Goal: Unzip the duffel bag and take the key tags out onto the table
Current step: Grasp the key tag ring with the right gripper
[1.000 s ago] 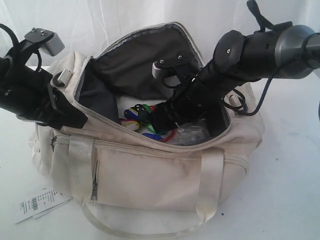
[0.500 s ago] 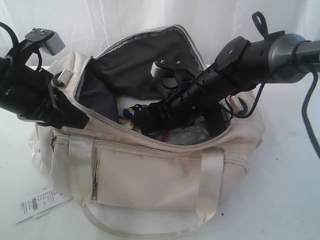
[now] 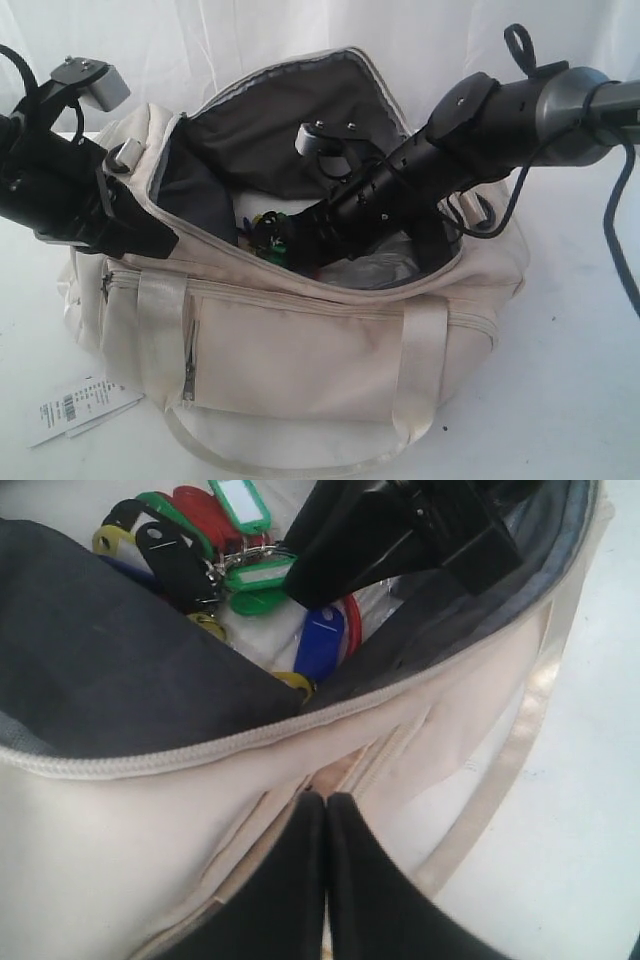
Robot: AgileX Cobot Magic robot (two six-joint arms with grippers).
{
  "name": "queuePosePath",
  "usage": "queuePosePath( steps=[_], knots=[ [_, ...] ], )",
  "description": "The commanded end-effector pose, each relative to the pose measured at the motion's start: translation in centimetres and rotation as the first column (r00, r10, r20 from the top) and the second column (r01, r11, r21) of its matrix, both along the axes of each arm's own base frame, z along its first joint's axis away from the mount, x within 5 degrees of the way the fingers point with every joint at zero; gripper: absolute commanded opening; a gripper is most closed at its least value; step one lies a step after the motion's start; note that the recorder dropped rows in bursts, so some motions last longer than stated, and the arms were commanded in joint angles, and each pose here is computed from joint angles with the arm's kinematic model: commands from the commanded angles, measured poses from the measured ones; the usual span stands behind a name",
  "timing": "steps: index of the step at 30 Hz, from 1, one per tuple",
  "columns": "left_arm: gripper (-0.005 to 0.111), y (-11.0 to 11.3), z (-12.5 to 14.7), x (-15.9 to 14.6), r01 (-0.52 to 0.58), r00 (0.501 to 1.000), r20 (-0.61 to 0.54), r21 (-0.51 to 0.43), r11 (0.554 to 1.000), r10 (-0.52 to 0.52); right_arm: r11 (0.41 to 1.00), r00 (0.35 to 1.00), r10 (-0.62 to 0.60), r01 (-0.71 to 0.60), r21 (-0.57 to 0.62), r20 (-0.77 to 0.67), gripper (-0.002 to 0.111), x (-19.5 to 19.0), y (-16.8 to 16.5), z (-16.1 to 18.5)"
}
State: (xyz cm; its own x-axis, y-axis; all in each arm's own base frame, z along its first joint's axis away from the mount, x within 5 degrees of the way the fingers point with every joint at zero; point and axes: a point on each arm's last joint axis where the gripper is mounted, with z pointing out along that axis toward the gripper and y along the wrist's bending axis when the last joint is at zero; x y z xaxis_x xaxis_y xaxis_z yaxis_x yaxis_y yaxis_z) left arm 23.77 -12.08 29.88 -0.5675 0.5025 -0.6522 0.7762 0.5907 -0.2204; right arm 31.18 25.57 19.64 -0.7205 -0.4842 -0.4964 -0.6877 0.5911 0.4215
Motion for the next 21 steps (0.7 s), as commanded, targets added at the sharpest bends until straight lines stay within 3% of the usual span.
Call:
queuePosePath(
  steps=[1, 7, 10, 13, 21],
  knots=[
    [0.000, -0.2, 0.0, -0.3, 0.010, 1.000, -0.026, -0.018, 1.000, -0.011, 0.998, 0.996, -0.052, 0.053, -0.016, 0.067, 0.032, 1.4, -1.5, 2.0],
    [0.000, -0.2, 0.0, -0.3, 0.010, 1.000, -0.026, -0.018, 1.000, -0.011, 0.997, 0.997, -0.077, 0.078, -0.017, 0.022, 0.036, 1.8, -2.6, 2.4],
    [0.000, -0.2, 0.0, -0.3, 0.010, 1.000, -0.026, -0.018, 1.000, -0.011, 0.997, 0.997, -0.080, 0.080, -0.011, 0.015, 0.056, 1.8, -2.6, 2.4],
    [0.000, -0.2, 0.0, -0.3, 0.010, 1.000, -0.026, -0.018, 1.000, -0.011, 0.997, 0.997, -0.080, 0.080, -0.010, 0.017, 0.069, 1.8, -2.6, 2.4],
    [0.000, -0.2, 0.0, -0.3, 0.011, 1.000, -0.023, -0.017, 1.000, -0.011, 0.996, 0.996, -0.082, 0.079, -0.045, -0.047, 0.069, 1.9, -2.5, 0.8]
  ],
)
